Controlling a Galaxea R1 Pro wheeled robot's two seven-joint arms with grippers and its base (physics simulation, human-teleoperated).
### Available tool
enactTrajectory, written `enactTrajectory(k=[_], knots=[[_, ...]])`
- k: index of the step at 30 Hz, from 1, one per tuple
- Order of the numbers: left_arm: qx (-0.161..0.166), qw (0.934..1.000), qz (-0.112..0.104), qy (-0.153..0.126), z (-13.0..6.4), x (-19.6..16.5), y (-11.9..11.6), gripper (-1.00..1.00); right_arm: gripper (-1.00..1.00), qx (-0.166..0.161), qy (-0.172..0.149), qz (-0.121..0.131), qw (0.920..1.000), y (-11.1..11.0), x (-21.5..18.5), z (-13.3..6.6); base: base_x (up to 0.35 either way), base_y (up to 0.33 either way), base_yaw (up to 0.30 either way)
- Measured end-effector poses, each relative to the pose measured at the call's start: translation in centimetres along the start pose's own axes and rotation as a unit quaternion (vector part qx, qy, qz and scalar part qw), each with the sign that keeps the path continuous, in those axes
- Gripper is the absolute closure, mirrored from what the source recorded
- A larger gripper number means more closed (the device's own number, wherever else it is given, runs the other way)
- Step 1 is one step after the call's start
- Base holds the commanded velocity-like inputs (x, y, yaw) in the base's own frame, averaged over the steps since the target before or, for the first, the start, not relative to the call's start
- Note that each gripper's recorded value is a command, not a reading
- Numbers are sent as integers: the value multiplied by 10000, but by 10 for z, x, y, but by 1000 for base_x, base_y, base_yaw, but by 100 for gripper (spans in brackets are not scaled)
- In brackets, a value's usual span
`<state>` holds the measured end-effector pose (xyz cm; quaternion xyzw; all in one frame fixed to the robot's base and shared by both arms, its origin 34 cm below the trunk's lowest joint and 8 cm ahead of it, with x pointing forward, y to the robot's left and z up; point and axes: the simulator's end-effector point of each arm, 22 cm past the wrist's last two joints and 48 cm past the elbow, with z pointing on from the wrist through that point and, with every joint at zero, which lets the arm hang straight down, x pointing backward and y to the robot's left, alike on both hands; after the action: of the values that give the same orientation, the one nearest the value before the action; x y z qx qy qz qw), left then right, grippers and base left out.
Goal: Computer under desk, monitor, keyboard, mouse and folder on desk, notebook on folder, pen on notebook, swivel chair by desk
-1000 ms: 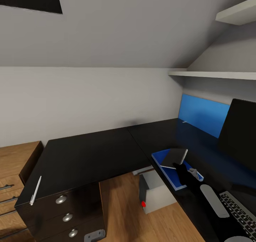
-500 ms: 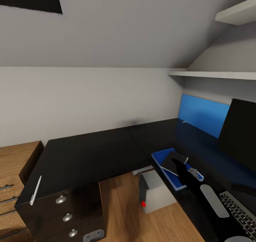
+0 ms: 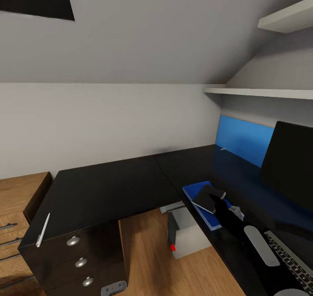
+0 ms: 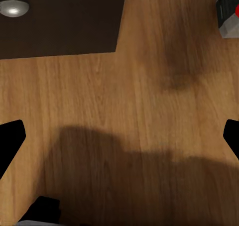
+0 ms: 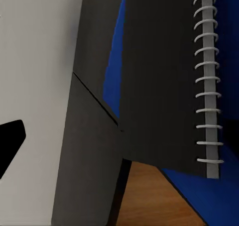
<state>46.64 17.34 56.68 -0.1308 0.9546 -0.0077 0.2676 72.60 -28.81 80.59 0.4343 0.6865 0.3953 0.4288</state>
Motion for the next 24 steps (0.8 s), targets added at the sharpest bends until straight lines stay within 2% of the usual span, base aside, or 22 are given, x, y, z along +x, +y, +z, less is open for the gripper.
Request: enactTrajectory(k=[24], knots=[[-45,9999,23,95,-32,-14,-1,-100,-100,-5,-2,-19,10000,40,-10,-11,0,0,0]])
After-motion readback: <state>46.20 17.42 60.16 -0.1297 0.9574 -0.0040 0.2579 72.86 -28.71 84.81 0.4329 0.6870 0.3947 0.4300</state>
